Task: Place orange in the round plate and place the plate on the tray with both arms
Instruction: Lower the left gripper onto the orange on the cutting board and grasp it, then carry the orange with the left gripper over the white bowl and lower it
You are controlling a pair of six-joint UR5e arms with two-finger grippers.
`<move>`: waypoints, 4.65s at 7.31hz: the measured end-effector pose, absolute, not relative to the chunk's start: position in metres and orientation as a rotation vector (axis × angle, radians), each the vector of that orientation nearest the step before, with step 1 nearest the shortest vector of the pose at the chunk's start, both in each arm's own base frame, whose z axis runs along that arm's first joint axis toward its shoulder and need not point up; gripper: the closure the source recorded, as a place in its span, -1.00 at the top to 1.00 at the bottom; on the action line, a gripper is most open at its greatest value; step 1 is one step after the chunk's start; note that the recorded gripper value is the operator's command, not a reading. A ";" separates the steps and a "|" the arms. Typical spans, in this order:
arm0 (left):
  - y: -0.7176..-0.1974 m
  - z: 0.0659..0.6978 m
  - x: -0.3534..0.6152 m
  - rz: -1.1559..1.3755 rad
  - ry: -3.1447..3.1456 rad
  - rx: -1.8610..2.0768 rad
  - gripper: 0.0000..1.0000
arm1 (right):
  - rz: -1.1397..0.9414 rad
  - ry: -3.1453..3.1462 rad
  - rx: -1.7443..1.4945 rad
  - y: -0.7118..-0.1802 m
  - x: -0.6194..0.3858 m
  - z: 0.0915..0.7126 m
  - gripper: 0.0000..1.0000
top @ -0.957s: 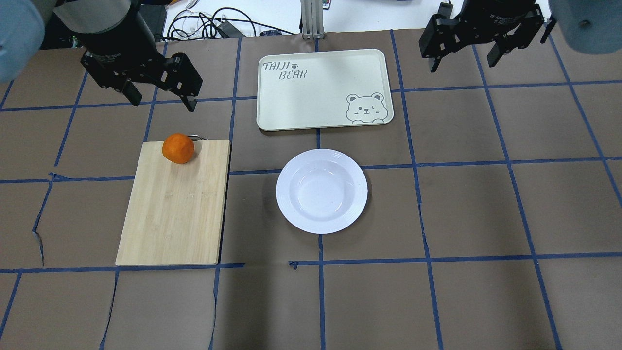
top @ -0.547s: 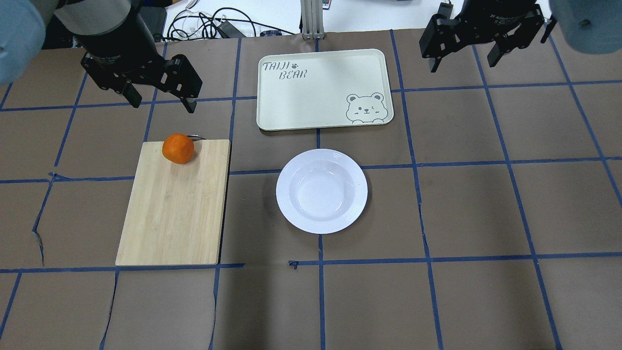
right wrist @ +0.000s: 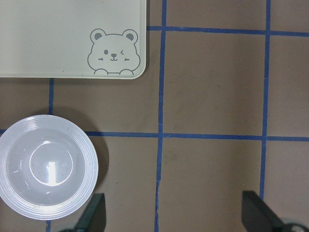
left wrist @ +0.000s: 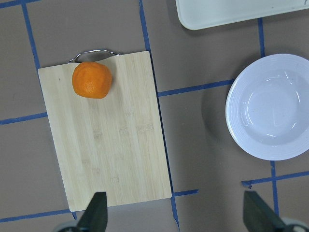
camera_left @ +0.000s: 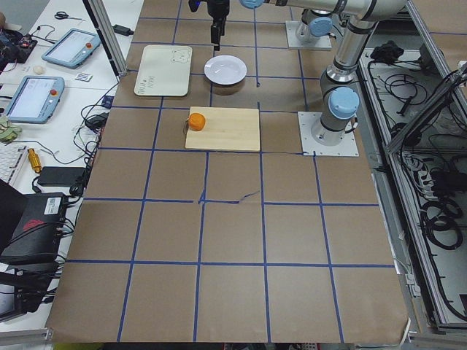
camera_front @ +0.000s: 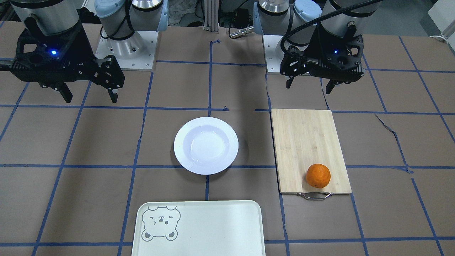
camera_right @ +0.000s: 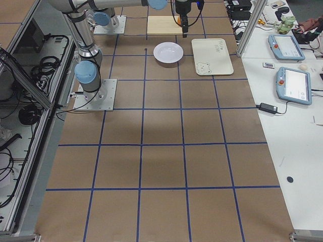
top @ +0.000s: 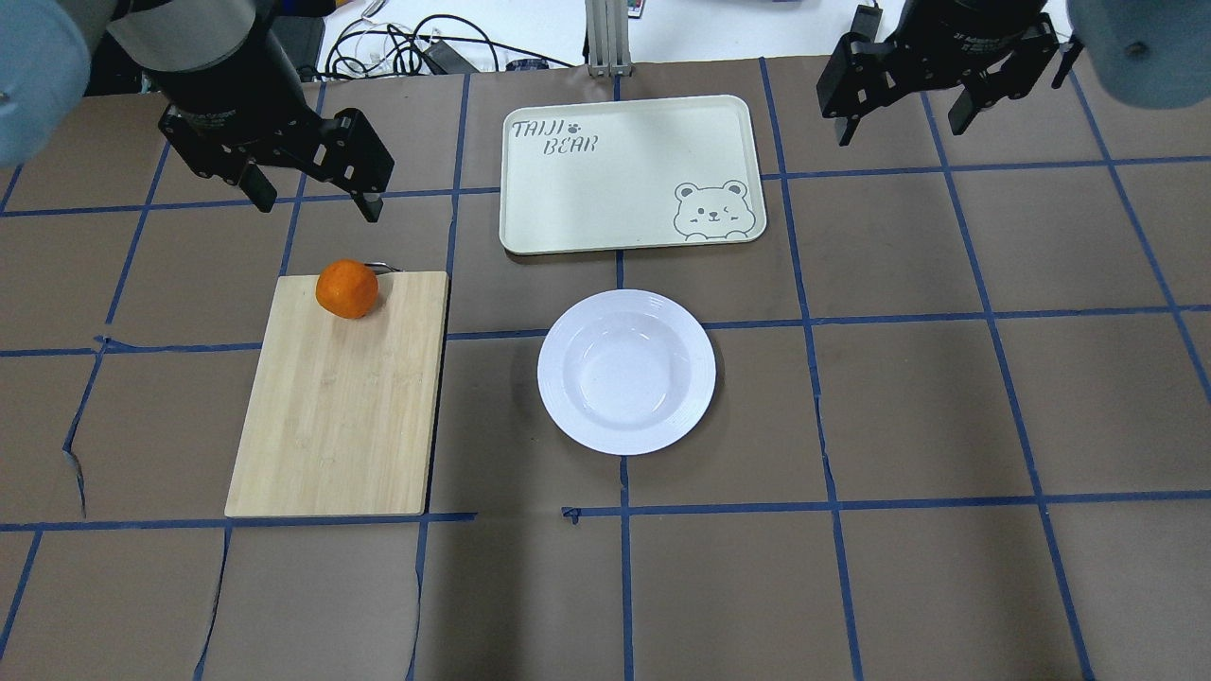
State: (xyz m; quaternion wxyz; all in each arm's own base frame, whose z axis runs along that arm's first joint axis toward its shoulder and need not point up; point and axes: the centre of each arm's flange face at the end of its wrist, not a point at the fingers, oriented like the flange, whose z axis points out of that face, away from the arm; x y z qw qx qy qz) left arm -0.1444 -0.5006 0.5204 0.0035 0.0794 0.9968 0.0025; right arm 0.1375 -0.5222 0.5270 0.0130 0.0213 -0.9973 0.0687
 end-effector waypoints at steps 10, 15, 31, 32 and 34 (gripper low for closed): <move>-0.584 0.392 -0.124 0.100 3.095 0.287 1.00 | 0.200 -3.108 0.065 -0.521 0.138 0.522 1.00; -0.638 0.243 -0.057 0.240 2.956 0.399 1.00 | 0.189 -3.108 0.068 -0.517 0.138 0.519 1.00; -0.531 0.238 -0.352 0.313 3.086 -0.499 -0.04 | 0.177 -3.109 0.070 -0.515 0.139 0.516 1.00; -0.519 0.219 -0.365 0.334 3.077 -0.568 0.21 | 0.177 -3.109 0.070 -0.515 0.139 0.516 1.00; -0.505 0.191 -0.368 0.296 3.095 -0.596 1.00 | 0.177 -3.109 0.070 -0.514 0.139 0.516 1.00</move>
